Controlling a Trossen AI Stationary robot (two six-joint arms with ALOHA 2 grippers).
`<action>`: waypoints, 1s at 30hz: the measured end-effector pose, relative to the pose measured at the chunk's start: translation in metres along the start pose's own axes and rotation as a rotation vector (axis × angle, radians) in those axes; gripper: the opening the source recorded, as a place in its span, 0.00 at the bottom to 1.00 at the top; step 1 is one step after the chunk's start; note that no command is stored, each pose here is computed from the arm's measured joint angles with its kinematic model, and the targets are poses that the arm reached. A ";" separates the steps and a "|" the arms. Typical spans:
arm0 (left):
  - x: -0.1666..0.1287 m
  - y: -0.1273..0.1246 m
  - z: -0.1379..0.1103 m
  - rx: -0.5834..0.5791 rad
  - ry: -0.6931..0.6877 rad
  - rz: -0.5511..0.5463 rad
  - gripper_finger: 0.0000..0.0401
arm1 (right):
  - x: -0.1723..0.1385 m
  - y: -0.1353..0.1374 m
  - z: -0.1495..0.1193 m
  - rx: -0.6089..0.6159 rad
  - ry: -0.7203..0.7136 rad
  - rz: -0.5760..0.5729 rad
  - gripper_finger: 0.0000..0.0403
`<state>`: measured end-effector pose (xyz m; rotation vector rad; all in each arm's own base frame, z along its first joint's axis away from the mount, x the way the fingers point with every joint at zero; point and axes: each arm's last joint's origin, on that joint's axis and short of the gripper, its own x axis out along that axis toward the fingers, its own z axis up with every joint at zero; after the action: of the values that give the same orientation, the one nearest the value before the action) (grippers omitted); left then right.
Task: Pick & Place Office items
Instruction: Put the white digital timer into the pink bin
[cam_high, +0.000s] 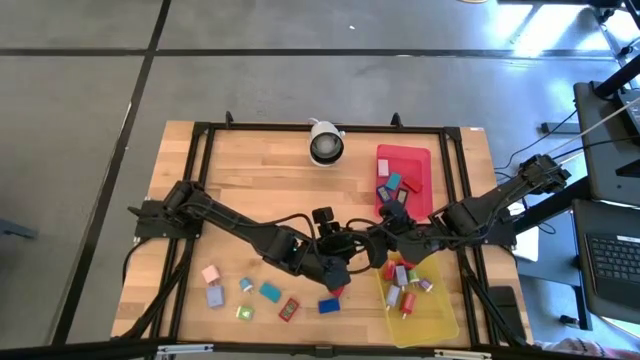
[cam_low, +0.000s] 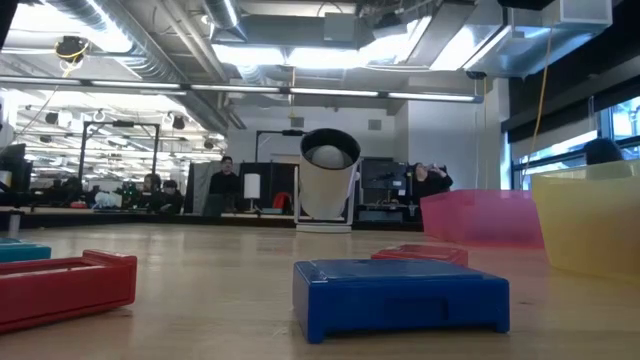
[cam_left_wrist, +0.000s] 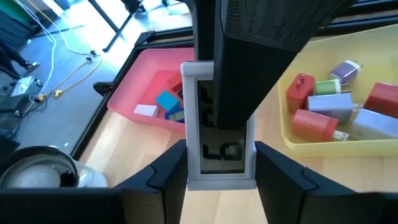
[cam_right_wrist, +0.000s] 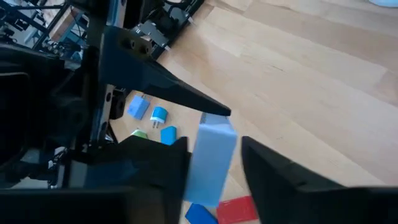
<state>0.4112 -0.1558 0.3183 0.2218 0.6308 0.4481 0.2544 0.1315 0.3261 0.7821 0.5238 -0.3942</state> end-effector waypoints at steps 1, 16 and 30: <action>0.000 0.000 0.000 0.001 0.001 0.002 0.39 | 0.000 0.000 0.001 0.000 -0.001 -0.001 0.30; 0.002 0.002 0.001 -0.042 -0.010 0.033 0.52 | 0.000 -0.004 0.006 -0.062 -0.008 -0.020 0.15; 0.004 0.004 0.000 -0.200 0.021 -0.021 0.58 | -0.054 -0.083 0.061 -0.091 0.037 -0.374 0.16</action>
<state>0.4131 -0.1501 0.3178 0.0205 0.6045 0.4901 0.1867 0.0398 0.3474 0.6032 0.7209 -0.6976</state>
